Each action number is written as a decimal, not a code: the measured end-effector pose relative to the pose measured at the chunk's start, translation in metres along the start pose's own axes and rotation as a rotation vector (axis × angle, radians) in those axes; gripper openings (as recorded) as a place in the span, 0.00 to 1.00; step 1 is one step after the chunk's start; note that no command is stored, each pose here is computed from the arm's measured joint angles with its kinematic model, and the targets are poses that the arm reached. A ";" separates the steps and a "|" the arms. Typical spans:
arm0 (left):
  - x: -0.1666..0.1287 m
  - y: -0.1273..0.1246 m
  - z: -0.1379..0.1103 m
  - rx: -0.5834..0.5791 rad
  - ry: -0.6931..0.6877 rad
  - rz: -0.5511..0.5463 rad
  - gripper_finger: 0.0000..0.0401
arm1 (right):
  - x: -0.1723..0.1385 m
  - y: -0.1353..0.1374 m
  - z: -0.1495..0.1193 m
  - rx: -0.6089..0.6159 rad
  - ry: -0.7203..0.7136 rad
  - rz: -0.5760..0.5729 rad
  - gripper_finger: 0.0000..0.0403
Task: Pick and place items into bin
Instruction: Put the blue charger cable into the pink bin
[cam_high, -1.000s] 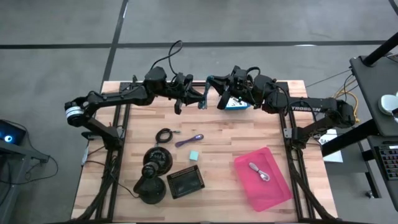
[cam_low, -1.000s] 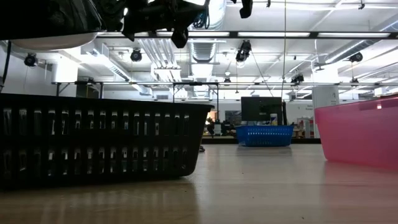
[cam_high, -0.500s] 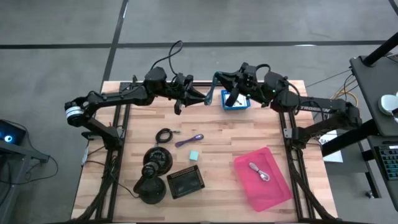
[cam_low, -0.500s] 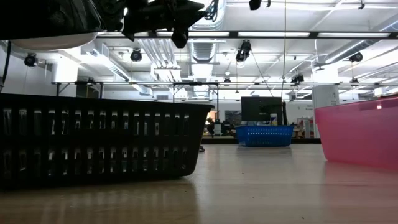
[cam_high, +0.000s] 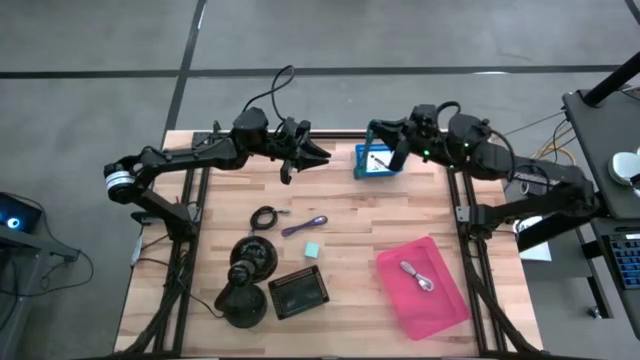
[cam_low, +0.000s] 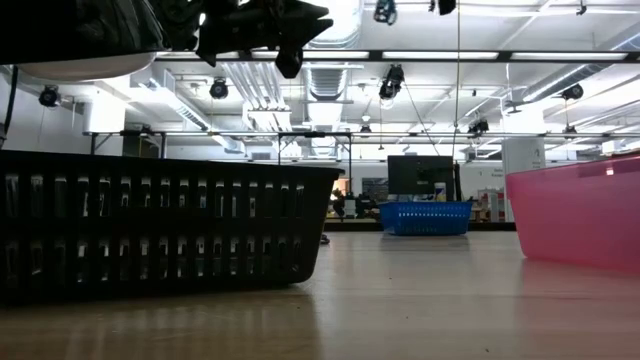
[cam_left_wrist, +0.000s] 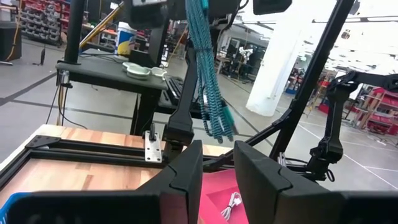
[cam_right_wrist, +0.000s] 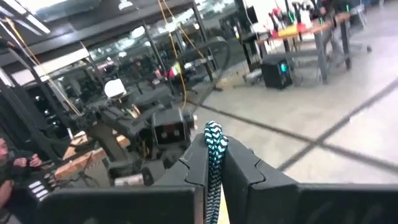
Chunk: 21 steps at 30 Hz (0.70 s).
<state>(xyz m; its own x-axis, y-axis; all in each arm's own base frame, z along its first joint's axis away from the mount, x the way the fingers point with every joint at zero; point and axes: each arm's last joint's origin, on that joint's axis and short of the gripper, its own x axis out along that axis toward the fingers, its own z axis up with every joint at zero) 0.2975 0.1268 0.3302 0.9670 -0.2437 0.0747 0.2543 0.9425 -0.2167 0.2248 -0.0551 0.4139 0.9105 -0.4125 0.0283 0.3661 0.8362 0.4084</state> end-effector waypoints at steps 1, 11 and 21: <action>0.000 0.000 0.000 0.000 0.000 0.001 0.19 | -0.003 -0.001 0.000 0.013 0.015 -0.007 0.03; -0.002 0.003 0.001 0.001 -0.002 0.012 0.19 | -0.034 0.003 0.004 0.121 0.080 0.009 0.03; -0.004 0.005 0.001 -0.002 0.000 0.024 0.19 | -0.053 0.007 -0.006 0.241 0.219 -0.005 0.03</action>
<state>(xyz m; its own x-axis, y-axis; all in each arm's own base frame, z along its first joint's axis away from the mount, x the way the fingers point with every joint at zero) 0.2948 0.1328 0.3296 0.9727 -0.2213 0.0693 0.2313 0.9476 -0.2205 0.1804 -0.0255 0.4094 0.9382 -0.3068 -0.1601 0.3381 0.7142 0.6128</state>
